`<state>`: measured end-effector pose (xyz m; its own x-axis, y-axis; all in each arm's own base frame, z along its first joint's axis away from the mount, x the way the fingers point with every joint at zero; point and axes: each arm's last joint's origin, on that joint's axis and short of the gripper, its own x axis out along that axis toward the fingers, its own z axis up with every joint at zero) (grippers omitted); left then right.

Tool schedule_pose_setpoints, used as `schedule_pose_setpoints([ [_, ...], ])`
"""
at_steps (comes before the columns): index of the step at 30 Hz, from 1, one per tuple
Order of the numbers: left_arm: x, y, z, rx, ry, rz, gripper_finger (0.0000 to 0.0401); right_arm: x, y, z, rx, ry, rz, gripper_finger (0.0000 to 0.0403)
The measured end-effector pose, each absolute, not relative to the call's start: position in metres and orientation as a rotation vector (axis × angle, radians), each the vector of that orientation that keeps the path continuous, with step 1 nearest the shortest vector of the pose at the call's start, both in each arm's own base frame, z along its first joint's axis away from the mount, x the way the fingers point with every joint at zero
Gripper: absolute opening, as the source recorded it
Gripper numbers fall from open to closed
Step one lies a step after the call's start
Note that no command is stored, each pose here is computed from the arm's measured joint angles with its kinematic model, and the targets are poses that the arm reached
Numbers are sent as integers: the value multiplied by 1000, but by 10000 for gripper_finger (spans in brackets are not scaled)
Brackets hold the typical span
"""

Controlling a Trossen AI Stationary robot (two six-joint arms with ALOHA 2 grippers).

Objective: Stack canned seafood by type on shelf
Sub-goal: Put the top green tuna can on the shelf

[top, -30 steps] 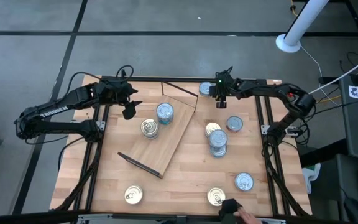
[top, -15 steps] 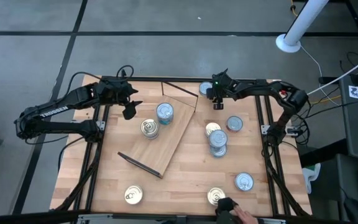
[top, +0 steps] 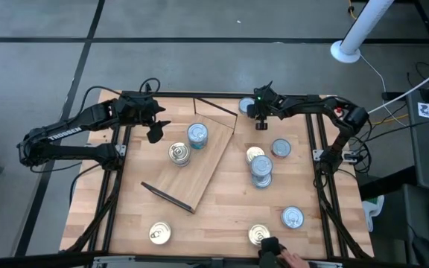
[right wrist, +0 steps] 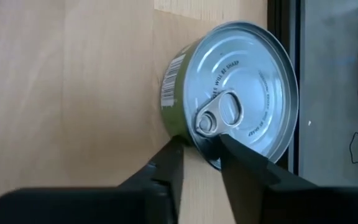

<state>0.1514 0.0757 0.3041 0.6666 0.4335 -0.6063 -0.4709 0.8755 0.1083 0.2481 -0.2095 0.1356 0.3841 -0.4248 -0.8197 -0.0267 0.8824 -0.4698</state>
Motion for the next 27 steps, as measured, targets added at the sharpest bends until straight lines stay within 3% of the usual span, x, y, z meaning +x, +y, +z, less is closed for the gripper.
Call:
schedule_pose_setpoints([
  [11,151,76,304,-81,663,518,258,246,-208,134,-432,1180,-246,7],
  [27,151,75,303,-110,672,527,258,248,-209,139,-364,1216,-260,1],
])
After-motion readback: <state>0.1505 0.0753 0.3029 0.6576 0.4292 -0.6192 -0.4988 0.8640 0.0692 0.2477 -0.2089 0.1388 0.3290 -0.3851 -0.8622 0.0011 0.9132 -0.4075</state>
